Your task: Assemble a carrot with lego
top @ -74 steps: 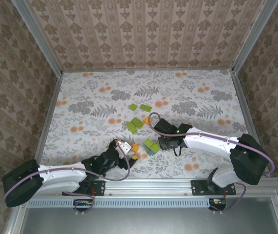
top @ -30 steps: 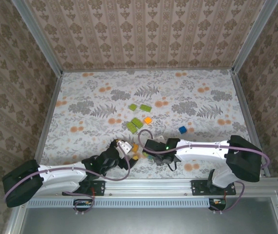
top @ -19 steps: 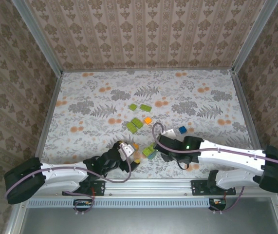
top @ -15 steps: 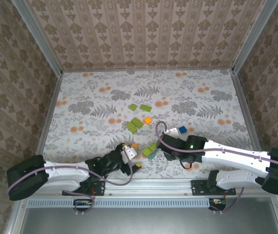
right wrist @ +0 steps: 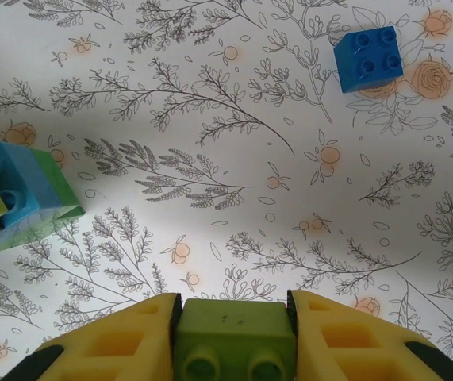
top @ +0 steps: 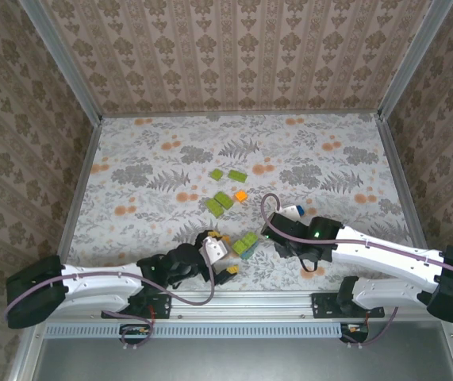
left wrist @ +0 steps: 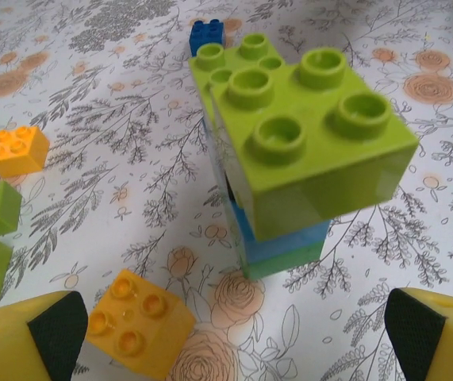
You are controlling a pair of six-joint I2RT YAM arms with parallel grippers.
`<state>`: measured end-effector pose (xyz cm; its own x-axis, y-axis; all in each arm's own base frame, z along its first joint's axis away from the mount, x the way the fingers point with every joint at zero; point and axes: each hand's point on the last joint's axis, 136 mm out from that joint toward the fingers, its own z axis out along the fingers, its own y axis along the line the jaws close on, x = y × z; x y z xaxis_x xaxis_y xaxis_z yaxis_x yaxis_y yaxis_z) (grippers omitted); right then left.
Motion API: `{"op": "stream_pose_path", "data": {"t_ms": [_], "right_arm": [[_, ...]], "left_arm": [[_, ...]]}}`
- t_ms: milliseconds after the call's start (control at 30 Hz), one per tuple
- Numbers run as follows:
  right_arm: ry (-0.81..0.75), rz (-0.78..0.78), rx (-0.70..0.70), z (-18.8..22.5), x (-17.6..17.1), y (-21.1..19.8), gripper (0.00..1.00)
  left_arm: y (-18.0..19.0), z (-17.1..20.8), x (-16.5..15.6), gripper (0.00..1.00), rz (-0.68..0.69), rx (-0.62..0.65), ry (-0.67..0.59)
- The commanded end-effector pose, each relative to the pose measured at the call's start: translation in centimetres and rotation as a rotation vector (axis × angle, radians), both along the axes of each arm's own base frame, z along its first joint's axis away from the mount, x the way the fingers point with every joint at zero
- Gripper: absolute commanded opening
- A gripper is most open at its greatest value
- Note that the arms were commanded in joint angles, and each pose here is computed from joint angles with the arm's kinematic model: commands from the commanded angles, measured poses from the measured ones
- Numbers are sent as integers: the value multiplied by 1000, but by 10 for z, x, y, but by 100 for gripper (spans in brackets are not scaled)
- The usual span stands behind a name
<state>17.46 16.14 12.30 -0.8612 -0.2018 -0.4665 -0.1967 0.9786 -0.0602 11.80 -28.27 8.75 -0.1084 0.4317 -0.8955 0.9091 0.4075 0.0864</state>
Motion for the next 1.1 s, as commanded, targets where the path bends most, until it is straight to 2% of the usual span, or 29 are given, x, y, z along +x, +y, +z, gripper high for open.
{"op": "stream_pose_path", "data": {"t_ms": [0, 333, 833, 1067], "right_arm": [[-4, 11, -14, -4, 3, -2, 34], [8, 4, -5, -10, 3, -8, 34], [14, 12, 8, -12, 6, -6, 34], [12, 12, 10, -11, 7, -5, 34]], "left_arm": [[-13, 6, -6, 100, -52, 2, 5], [-40, 3, -9, 100, -84, 17, 14], [-48, 22, 9, 100, -33, 8, -57], [-48, 25, 10, 87, -41, -23, -49]]}}
